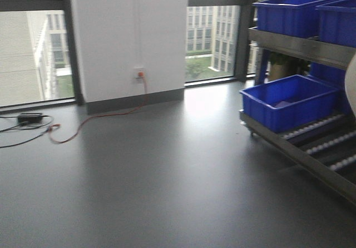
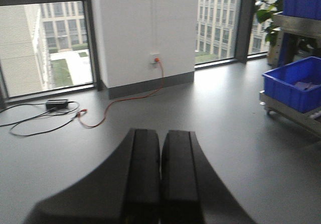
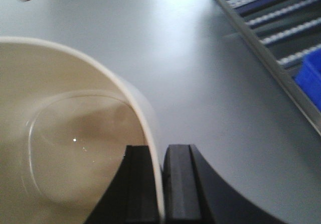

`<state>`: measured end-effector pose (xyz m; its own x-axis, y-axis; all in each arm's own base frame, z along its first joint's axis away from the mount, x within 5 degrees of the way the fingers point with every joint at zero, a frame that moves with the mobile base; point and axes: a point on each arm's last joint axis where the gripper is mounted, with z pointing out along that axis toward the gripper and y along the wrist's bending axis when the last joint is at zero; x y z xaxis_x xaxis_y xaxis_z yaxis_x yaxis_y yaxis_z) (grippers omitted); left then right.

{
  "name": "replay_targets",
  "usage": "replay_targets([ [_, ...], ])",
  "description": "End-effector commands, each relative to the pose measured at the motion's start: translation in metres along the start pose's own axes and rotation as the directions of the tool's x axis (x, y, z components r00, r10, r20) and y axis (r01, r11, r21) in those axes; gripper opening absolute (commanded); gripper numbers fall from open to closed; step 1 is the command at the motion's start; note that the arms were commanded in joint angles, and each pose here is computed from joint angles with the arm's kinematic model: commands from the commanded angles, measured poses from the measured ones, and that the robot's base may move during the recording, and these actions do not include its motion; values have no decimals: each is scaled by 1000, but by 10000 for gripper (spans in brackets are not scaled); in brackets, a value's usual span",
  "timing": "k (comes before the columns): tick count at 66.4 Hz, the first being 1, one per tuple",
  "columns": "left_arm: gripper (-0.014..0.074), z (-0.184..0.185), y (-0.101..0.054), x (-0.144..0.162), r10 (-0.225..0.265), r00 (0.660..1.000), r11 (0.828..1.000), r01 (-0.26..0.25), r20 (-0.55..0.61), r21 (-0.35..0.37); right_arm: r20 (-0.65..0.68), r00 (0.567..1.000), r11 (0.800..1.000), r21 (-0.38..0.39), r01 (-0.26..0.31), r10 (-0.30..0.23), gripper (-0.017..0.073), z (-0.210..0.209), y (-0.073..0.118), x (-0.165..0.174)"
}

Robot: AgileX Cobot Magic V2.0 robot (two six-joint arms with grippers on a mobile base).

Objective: Move white bin to right shelf second layer
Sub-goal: 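Drive across the room toward the roller shelf with blue crates, then approach the roller shelf and stop in front of its layers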

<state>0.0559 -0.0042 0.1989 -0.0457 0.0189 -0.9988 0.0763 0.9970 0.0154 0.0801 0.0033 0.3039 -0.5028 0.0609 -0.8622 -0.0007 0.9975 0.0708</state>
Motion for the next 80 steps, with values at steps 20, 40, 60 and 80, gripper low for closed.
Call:
replay_targets([
  [20,85,1,0,4,-3,998,1000,3,65,2,116,993,1000,-2,-5,6,56,-5,1,-16],
  [40,85,1,0,4,-3,998,1000,3,65,2,116,993,1000,-2,-5,6,56,-5,1,-16],
  [60,85,1,0,4,-3,998,1000,3,65,2,116,993,1000,-2,-5,6,56,-5,1,-16],
  [80,85,1,0,4,-3,998,1000,3,65,2,116,993,1000,-2,-5,6,56,-5,1,-16],
])
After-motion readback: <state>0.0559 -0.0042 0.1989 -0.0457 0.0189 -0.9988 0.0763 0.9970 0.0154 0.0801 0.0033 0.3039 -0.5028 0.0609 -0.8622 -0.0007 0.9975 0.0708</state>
